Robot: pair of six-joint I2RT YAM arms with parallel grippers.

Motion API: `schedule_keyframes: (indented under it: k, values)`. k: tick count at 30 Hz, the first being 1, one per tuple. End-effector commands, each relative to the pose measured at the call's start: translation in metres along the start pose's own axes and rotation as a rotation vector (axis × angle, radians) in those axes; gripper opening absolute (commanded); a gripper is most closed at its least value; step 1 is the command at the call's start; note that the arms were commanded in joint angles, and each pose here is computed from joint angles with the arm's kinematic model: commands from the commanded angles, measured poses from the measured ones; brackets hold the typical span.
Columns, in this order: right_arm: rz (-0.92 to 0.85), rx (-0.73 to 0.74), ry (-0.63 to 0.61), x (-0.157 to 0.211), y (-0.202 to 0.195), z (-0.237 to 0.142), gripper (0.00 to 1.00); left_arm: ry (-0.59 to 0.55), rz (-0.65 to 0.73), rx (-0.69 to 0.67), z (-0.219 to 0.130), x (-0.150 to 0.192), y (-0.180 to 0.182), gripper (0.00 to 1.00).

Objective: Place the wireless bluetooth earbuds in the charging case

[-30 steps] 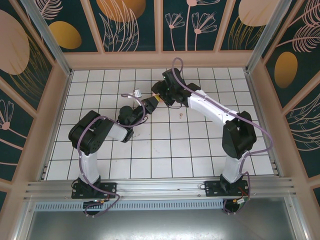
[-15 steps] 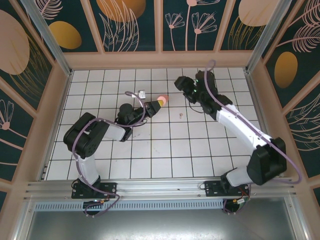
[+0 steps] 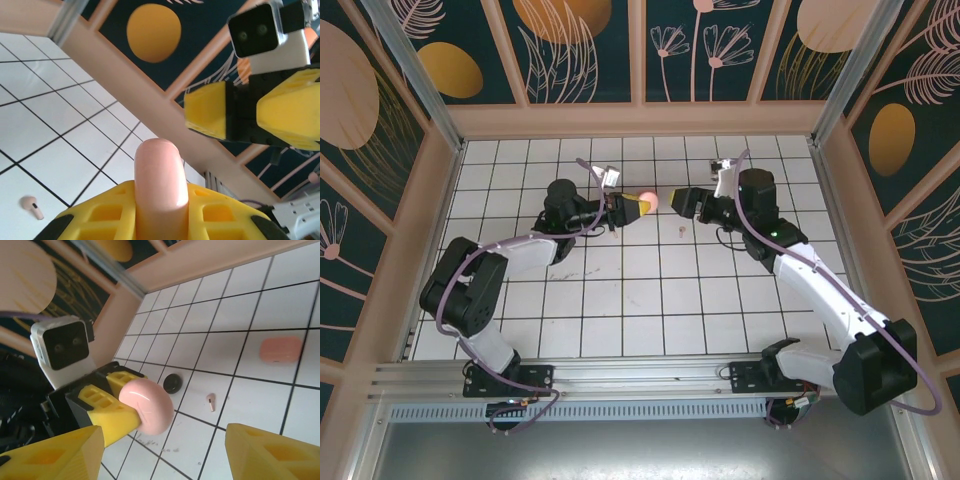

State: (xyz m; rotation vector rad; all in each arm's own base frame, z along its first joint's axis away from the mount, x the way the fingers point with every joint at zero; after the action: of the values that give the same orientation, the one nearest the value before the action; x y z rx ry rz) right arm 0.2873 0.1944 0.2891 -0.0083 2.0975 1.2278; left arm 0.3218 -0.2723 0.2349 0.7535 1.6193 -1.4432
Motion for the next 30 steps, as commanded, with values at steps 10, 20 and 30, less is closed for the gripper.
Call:
schedule_keyframes:
  k: [10, 20, 30]
  values:
    - [-0.111, -0.051, 0.09, 0.013, 0.019, 0.036, 0.64, 0.05, 0.077, 0.097, -0.002, -0.016, -0.025, 0.0]
    - [-0.058, 0.071, 0.063, 0.014, -0.019, 0.044, 0.6, 0.035, 0.107, 0.119, -0.007, -0.024, -0.039, 0.0]
    - [0.018, 0.128, 0.019, 0.012, -0.046, 0.029, 0.55, 0.023, 0.126, 0.123, -0.009, -0.029, -0.044, 0.0]
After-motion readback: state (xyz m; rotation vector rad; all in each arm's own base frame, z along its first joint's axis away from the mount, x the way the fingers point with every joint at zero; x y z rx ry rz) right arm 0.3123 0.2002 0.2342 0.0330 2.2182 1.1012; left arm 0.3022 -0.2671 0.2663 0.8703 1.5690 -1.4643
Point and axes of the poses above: each hand's point on the last joint's axis, 136 mm out from that joint toward the fingers, its own z axis out along the fingers, its own y axis along the line the jaws close on, x = y × z, the point moved 5 cm from there along -z, back along the fingers, and after that the axes turned 11 degrees about z, right-handed, at the moved point
